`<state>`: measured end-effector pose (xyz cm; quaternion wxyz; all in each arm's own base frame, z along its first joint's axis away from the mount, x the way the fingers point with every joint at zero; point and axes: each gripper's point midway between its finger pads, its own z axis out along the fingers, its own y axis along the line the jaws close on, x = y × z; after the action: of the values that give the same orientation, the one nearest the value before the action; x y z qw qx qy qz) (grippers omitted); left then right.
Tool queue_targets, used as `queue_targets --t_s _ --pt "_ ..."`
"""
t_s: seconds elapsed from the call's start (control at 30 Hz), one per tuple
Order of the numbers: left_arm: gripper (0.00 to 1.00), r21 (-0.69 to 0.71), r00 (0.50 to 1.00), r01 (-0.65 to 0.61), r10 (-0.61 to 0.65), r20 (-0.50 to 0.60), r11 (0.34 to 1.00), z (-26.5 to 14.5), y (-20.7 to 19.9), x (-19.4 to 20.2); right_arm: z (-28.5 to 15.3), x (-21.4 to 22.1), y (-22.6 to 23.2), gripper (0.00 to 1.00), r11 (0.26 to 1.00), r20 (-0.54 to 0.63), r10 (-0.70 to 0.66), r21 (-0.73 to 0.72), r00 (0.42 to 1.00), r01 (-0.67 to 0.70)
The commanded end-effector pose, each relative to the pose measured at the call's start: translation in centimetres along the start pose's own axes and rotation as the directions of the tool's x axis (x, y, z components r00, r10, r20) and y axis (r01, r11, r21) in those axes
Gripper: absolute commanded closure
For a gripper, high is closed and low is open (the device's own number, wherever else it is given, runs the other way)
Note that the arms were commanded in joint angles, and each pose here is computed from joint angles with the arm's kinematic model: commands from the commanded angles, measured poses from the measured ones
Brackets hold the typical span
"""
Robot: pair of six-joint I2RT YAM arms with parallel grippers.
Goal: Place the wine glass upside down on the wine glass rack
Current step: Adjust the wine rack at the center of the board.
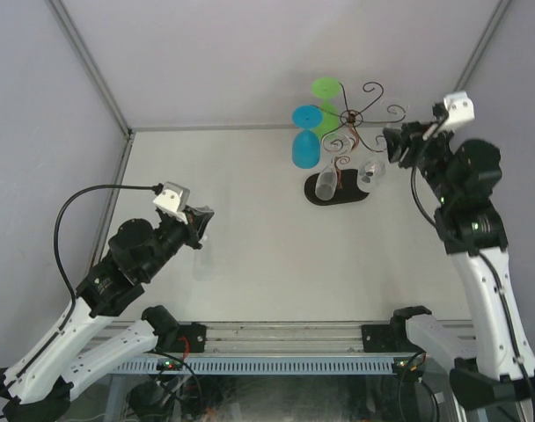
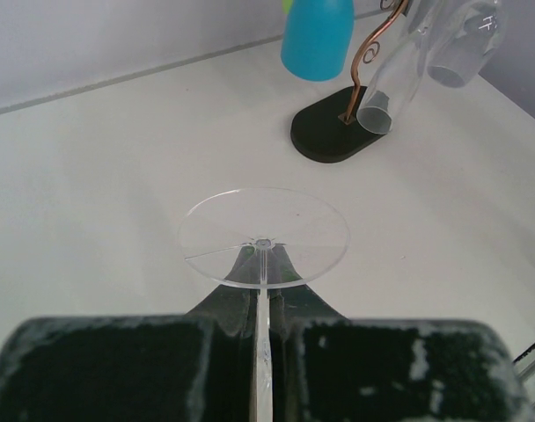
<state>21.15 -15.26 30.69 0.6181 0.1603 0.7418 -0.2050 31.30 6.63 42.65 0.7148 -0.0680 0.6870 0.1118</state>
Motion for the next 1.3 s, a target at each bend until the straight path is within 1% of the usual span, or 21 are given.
queue_targets --t_s 0.0,0.1,0.27,0.37,0.47,0.77,1.13,1.27 --pt "1.00 0.010 1.000 0.012 -0.012 0.021 1.000 0.2 -0.1 0.0 2.2 1.1 2.2 0.56 0.978 -0.168 -0.102 -0.197 0.980 0.068" --pt "1.00 0.019 1.000 0.012 -0.012 0.012 1.000 0.4 -0.3 0.2 4.1 0.1 2.6 0.56 0.959 -0.184 -0.121 -0.277 0.975 0.067" --pt "1.00 0.034 1.000 0.018 -0.018 -0.002 0.999 0.6 -0.6 0.5 7.9 1.0 2.4 0.57 0.926 -0.260 -0.129 -0.376 0.957 0.023" --pt "1.00 0.042 1.000 0.018 -0.018 -0.011 0.999 0.8 -0.8 0.7 9.7 1.2 2.7 0.57 0.900 -0.269 -0.136 -0.436 0.953 0.005" --pt "1.00 0.042 1.000 0.020 -0.020 -0.010 0.999 0.8 -0.7 0.7 11.3 1.5 2.8 0.57 0.884 -0.275 -0.136 -0.467 0.952 -0.009" --pt "1.00 0.044 1.000 0.021 -0.020 -0.016 0.999 0.9 -0.7 0.9 14.9 3.1 2.1 0.59 0.888 -0.305 -0.120 -0.458 0.945 -0.035" --pt "1.00 0.056 0.999 0.027 -0.026 -0.019 0.998 1.0 -0.8 0.9 16.6 5.8 1.2 0.61 0.910 -0.358 -0.171 -0.414 0.918 0.008" --pt "1.00 0.060 0.999 0.029 -0.028 -0.021 0.998 1.1 -0.8 0.9 17.2 6.6 1.4 0.63 0.909 -0.375 -0.181 -0.416 0.909 0.009"
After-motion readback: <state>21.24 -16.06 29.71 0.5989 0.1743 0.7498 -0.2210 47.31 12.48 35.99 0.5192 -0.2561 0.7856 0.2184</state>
